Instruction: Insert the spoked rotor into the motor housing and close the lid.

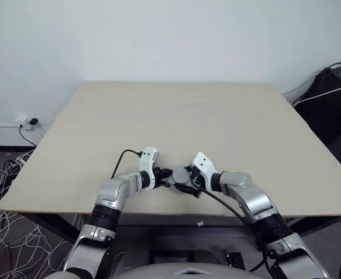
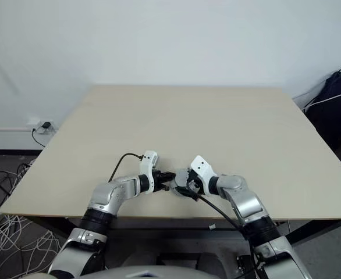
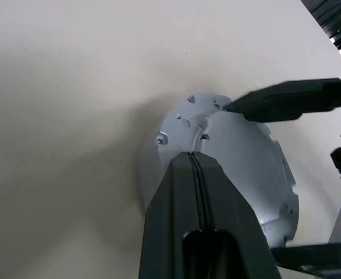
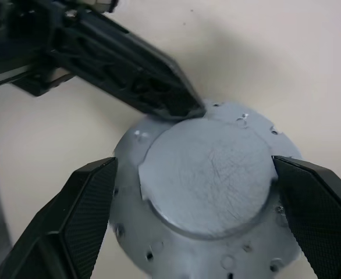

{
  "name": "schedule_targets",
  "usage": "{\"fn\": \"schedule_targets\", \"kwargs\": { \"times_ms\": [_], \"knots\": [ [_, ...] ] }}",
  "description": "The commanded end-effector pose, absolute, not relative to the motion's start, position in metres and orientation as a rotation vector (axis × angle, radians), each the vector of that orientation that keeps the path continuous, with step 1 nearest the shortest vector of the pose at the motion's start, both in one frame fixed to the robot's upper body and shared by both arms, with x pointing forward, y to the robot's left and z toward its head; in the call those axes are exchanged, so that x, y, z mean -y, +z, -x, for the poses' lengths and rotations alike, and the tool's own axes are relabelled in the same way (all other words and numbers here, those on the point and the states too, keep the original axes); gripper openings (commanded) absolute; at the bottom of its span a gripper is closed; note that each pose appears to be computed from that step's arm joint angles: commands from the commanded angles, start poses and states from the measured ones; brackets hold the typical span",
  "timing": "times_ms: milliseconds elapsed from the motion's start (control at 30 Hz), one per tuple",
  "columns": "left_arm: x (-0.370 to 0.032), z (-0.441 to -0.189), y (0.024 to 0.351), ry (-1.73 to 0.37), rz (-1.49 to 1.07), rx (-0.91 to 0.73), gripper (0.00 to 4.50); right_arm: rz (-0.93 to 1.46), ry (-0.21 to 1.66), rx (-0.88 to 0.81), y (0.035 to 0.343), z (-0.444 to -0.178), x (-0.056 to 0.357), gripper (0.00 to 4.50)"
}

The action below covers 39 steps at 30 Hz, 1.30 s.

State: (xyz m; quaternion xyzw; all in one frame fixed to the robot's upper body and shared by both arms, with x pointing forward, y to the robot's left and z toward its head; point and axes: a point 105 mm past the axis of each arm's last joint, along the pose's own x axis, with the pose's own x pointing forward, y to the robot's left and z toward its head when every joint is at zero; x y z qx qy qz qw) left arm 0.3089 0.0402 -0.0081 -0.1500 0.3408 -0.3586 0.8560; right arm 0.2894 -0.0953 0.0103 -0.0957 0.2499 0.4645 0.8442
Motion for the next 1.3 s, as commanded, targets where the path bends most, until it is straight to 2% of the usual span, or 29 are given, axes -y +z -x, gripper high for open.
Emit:
{"fn": "schedule_targets", "kwargs": {
  "times_ms": [33,300,400,633,733,1033,1300],
  "knots": [
    [-0.037,-0.302,-0.016,-0.766,0.297,-0.758,0.00,0.192,1.001,-0.425,0.043,-0.291,0.097,4.49],
    [-0.032,-0.300,-0.018,-0.784,0.298,-0.760,0.00,0.143,0.819,-0.403,0.054,-0.297,0.129,4.49],
    [-0.031,-0.300,-0.018,-0.786,0.298,-0.755,0.00,-0.097,0.666,-0.426,0.057,-0.296,0.130,4.49],
    [-0.031,-0.301,-0.017,-0.789,0.298,-0.750,0.00,-0.433,0.576,-0.513,0.064,-0.282,0.112,4.49],
    [-0.029,-0.301,-0.016,-0.797,0.298,-0.749,0.00,-0.514,0.513,-0.586,0.057,-0.281,0.112,4.49],
    [-0.028,-0.301,-0.015,-0.801,0.307,-0.738,0.00,-0.542,0.365,-0.728,0.021,-0.275,0.122,4.49],
    [-0.027,-0.300,-0.014,-0.806,0.306,-0.734,0.00,-0.636,0.369,-0.787,0.007,-0.266,0.110,4.49]
  ]
}}
